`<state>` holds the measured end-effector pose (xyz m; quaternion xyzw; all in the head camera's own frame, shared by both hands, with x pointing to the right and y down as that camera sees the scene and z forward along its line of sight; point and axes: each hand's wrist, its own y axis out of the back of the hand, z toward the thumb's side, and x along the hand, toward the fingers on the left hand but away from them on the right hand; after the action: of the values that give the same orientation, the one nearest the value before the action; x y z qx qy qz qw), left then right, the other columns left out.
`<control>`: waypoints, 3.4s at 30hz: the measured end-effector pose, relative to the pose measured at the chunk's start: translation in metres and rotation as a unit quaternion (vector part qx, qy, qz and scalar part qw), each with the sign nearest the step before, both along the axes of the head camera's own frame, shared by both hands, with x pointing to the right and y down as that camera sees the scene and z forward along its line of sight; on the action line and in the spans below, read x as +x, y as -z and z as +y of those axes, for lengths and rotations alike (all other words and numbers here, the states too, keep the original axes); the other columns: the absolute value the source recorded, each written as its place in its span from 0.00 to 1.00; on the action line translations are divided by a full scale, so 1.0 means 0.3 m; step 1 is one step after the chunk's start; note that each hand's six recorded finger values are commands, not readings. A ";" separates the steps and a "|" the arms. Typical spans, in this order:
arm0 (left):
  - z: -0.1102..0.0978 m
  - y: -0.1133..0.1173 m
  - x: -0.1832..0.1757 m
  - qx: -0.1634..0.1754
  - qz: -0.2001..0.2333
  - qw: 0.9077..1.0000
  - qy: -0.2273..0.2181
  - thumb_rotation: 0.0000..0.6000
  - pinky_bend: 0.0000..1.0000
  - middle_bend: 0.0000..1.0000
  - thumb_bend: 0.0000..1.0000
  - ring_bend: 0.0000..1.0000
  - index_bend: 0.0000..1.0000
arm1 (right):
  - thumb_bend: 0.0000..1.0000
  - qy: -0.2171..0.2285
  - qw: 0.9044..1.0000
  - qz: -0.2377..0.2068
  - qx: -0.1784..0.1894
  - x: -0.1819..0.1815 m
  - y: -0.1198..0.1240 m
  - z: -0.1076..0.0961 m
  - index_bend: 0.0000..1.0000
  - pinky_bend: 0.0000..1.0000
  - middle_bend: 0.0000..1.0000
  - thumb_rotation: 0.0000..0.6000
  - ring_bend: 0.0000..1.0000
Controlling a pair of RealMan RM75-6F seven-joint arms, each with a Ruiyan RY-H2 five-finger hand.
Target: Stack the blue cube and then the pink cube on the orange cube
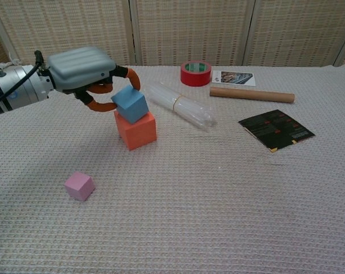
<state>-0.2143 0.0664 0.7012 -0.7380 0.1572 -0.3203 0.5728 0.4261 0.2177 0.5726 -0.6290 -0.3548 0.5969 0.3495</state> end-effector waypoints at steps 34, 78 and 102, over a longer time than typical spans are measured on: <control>0.270 0.131 -0.111 -0.174 0.149 0.969 0.089 1.00 1.00 1.00 0.33 1.00 0.24 | 0.09 0.013 1.000 -0.012 0.000 -0.024 0.013 0.011 0.00 0.00 0.00 0.83 0.00; 0.536 -0.086 -0.271 -0.270 0.064 0.943 0.182 1.00 1.00 1.00 0.33 1.00 0.50 | 0.09 0.026 0.999 -0.013 -0.020 -0.049 -0.008 0.030 0.00 0.00 0.00 0.83 0.00; 0.245 0.185 -0.314 -0.213 0.143 0.929 0.267 1.00 1.00 1.00 0.34 1.00 0.48 | 0.09 0.027 0.999 -0.011 -0.025 -0.054 -0.019 0.032 0.00 0.00 0.00 0.83 0.00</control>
<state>-0.3084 0.1400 0.6458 -0.8113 0.3571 -0.3784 0.2667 0.4098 0.2275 0.5783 -0.6532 -0.3266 0.5889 0.3461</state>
